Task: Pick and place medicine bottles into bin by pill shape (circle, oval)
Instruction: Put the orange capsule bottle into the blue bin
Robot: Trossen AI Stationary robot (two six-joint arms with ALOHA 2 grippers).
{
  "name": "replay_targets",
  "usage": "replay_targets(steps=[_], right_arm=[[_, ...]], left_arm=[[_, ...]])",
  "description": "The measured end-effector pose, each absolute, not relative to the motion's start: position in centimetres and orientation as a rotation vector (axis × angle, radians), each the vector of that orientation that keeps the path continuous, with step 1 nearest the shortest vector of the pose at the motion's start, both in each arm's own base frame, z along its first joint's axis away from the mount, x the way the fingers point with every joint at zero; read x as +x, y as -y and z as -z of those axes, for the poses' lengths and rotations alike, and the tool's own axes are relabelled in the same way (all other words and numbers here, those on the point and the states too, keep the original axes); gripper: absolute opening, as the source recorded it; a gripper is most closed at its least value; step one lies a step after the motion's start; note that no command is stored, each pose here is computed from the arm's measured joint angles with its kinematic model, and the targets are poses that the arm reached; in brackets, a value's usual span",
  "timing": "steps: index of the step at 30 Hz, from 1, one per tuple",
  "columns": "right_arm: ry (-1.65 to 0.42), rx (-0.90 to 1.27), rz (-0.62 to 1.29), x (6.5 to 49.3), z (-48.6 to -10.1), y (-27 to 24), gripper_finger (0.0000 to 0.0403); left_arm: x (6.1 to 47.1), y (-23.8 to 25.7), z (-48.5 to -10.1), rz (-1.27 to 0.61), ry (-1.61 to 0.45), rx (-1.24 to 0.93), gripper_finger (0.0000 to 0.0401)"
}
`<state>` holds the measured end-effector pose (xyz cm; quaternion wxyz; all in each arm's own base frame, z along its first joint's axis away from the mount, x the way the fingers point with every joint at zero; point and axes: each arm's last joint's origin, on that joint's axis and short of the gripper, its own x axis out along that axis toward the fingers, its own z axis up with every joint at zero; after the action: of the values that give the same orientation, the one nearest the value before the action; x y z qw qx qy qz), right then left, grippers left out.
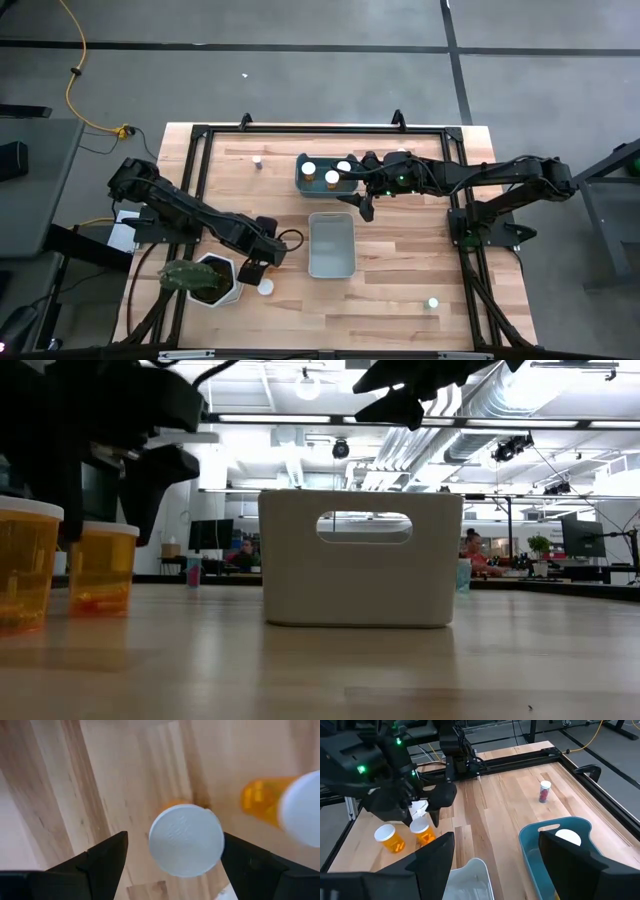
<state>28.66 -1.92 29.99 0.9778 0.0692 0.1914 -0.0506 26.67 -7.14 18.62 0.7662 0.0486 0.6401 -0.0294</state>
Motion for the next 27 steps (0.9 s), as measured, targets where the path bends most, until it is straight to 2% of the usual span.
replay_targets(steps=[6,14,24,27], right_arm=[[-0.386,0.139,0.102,28.7,-30.0,1.9,0.0282],[-0.386,0.139,0.102,28.7,-30.0,1.9,0.0282],[-0.386,0.139,0.103,28.7,-30.0,1.9,0.0282],[-0.386,0.139,0.102,28.7,-30.0,1.9,0.0282]], left_arm=[[27.0,7.2,-17.3,0.067,-1.441,0.143,0.0293],[27.0,7.2,-17.5,0.063,-1.432,0.135,0.0286],[26.7,7.1,-18.6,0.069,-1.389,0.138,0.0189],[26.8,7.1,-18.6,0.074,-1.386,0.143,0.0181]])
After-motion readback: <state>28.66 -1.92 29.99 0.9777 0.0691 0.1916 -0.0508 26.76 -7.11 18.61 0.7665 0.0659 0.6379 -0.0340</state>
